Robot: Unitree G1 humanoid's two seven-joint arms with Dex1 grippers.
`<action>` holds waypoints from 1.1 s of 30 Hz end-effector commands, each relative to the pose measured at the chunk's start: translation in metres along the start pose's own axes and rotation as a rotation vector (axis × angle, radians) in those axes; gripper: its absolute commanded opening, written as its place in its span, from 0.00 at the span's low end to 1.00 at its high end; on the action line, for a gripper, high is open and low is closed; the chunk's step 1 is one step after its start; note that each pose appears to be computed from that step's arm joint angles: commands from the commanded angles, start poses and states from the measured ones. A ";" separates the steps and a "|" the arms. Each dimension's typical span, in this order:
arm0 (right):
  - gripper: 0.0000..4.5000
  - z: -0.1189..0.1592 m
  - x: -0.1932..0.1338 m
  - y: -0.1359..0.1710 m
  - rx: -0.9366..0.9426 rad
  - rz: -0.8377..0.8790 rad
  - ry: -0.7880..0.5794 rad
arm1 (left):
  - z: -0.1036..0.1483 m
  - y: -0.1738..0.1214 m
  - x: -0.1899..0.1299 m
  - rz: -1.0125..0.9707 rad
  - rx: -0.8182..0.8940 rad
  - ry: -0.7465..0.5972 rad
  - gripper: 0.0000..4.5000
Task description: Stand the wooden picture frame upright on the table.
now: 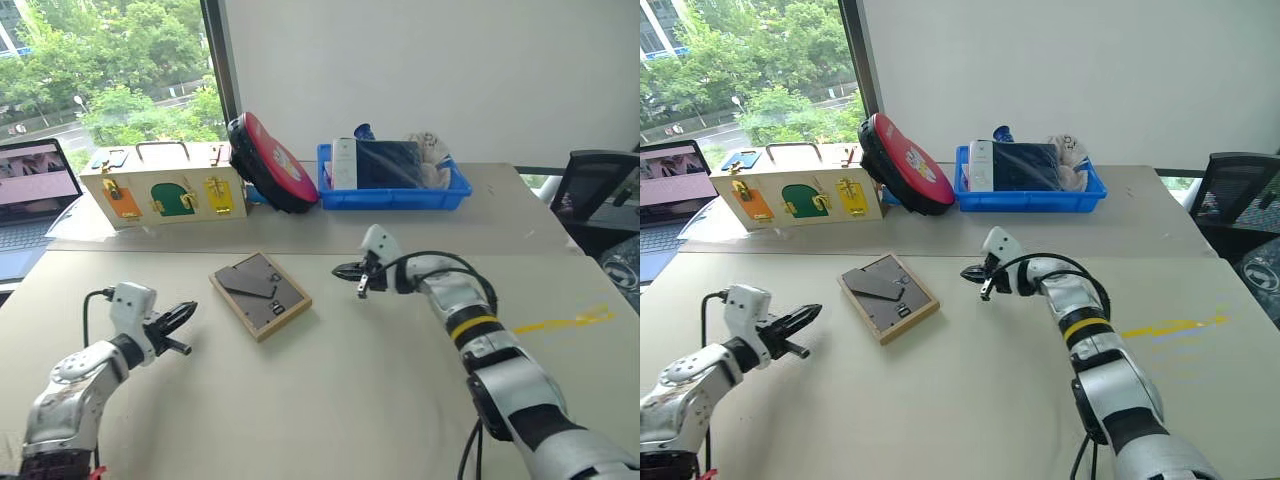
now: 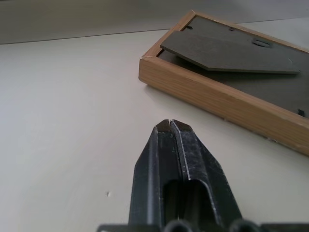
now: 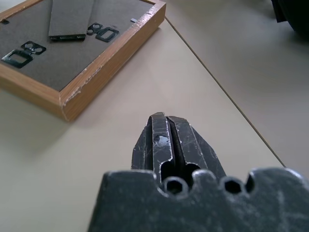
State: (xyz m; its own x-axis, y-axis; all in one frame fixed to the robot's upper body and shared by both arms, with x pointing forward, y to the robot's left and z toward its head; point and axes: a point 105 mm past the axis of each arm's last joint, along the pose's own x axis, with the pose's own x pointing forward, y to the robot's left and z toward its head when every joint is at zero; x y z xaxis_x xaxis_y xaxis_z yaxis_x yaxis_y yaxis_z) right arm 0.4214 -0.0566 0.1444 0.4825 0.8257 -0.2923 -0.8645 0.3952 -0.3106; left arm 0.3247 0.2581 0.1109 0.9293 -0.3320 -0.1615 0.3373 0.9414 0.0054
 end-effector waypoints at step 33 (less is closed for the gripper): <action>0.00 -0.034 -0.021 0.037 0.068 0.087 -0.066 | -0.034 -0.141 0.052 -0.583 0.308 0.198 0.02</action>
State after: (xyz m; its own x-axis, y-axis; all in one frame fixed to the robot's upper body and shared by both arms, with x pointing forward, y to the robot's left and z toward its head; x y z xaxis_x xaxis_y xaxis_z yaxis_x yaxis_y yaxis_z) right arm 0.3944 -0.0750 0.1009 0.4332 0.8583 -0.2749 -0.8971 0.3813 -0.2231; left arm 0.3388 0.1461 0.0907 0.6973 -0.6355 -0.3316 0.7091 0.6791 0.1896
